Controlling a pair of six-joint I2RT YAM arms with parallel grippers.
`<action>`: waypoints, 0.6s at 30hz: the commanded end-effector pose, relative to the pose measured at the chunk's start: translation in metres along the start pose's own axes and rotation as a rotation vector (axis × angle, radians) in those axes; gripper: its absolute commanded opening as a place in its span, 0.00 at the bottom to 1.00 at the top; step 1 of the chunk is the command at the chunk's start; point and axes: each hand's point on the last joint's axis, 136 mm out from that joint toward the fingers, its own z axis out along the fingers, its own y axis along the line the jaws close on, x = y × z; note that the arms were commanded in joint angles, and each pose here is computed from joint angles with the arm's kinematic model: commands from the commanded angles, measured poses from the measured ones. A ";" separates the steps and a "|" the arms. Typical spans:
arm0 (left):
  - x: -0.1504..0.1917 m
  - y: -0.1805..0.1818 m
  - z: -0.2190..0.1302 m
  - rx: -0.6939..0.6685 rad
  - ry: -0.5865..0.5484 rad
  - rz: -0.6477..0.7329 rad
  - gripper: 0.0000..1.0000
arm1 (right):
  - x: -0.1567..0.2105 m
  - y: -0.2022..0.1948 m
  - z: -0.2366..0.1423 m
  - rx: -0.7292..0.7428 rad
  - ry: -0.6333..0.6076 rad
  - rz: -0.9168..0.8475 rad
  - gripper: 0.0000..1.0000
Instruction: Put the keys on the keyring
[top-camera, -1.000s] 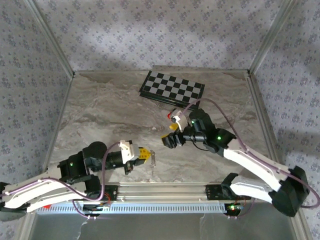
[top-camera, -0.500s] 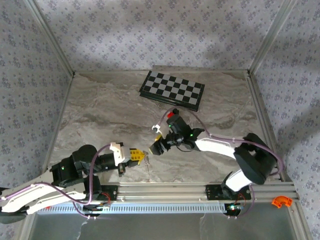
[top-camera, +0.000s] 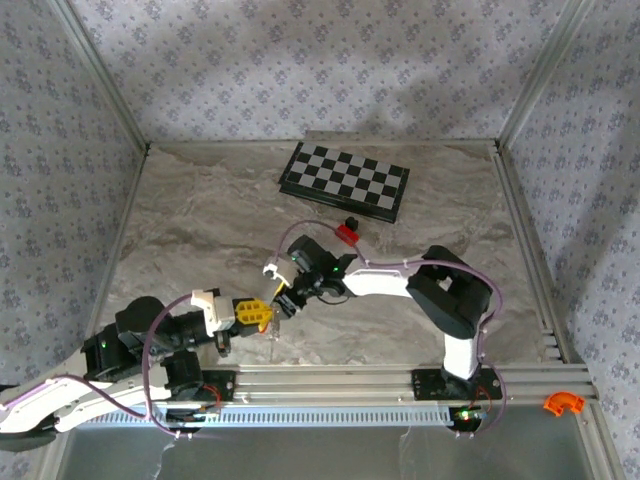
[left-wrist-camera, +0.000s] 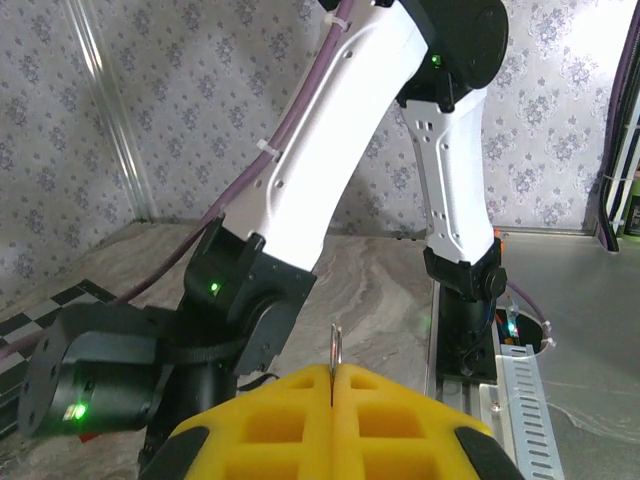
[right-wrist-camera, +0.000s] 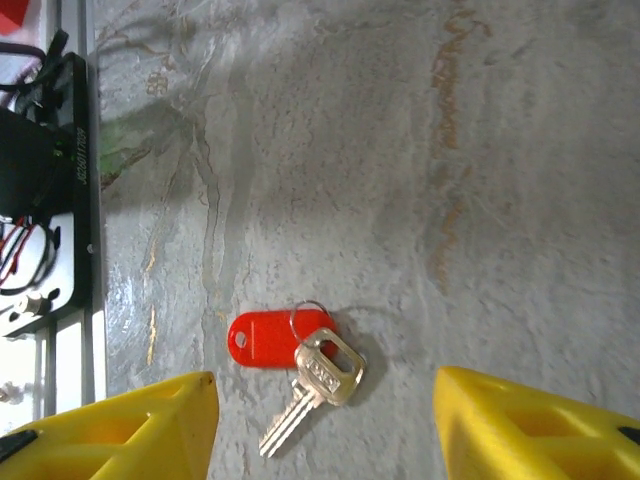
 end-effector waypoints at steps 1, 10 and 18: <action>-0.026 -0.001 -0.011 0.002 -0.078 0.009 0.00 | 0.006 0.002 0.009 0.032 0.063 -0.031 0.54; -0.030 -0.001 -0.017 -0.002 -0.109 0.015 0.00 | 0.003 0.006 0.024 0.102 0.129 -0.089 0.48; -0.031 -0.002 -0.021 -0.001 -0.131 0.016 0.00 | 0.005 0.003 0.032 0.189 0.191 -0.144 0.45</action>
